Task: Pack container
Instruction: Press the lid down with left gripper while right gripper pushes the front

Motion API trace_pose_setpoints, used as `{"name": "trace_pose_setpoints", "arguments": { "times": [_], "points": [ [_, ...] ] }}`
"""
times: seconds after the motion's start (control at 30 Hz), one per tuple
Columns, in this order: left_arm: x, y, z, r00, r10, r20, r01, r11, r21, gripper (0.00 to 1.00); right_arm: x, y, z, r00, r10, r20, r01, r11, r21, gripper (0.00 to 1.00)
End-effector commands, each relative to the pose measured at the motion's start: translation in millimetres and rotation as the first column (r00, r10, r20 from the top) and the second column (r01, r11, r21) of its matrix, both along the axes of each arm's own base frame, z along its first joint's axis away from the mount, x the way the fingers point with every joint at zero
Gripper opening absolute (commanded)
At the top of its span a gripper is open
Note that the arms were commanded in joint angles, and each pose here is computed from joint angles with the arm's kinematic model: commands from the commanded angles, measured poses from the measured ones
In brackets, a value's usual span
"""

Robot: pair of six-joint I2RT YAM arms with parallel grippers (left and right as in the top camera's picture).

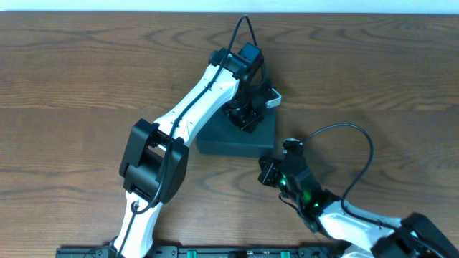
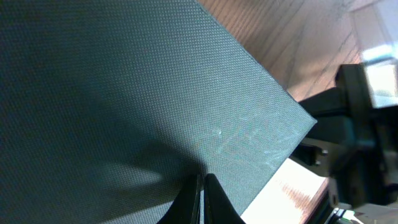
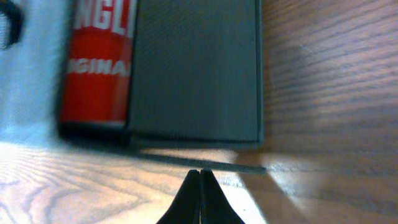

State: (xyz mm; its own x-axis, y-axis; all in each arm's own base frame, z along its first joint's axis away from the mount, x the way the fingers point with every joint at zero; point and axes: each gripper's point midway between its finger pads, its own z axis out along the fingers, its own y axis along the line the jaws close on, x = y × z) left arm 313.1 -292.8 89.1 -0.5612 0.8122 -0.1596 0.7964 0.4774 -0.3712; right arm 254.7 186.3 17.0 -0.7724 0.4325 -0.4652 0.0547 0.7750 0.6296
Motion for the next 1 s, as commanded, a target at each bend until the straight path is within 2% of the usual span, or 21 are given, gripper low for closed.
{"name": "trace_pose_setpoints", "arguments": {
  "times": [0.0, 0.17, 0.3, 0.4, 0.7, 0.83, 0.97],
  "points": [
    [-8.2, 6.8, -26.1, 0.999, -0.013, -0.046, 0.015, 0.998, 0.060, 0.06, 17.2, -0.3, 7.5, 0.998, -0.057, 0.039, 0.057, 0.998, -0.016, 0.02],
    [-8.2, 6.9, -26.1, 0.999, -0.013, -0.046, 0.015, 0.998, 0.060, 0.06, 26.5, 11.7, 23.1, 0.996, -0.016, 0.082, 0.016, 1.000, -0.004, 0.02],
    [-8.8, 7.3, -26.1, 0.999, -0.013, -0.048, 0.016, 0.998, 0.062, 0.06, 17.2, 27.3, 33.6, 0.995, 0.071, 0.074, -0.075, 0.996, 0.054, 0.02],
    [-9.0, 7.4, -26.0, 0.999, -0.013, -0.049, 0.016, 0.998, 0.062, 0.06, 11.3, 25.1, 42.1, 0.994, 0.080, 0.069, -0.084, 0.995, 0.058, 0.02],
    [-7.3, 6.6, -23.8, 0.999, -0.003, -0.043, 0.005, 0.998, 0.058, 0.06, -4.5, 15.0, 104.6, 0.964, 0.133, 0.229, -0.149, 0.987, 0.054, 0.02],
    [-0.5, 5.8, 1.2, 1.000, 0.009, 0.007, -0.009, 1.000, 0.026, 0.06, -12.1, -0.1, 126.3, 0.959, 0.097, 0.265, -0.114, 0.992, 0.050, 0.01],
    [10.3, 11.0, 53.0, 0.992, 0.036, 0.123, -0.032, 0.999, -0.037, 0.06, -12.4, -29.5, 141.7, 0.955, 0.026, 0.295, -0.012, 0.999, -0.049, 0.02]
  ]
}}
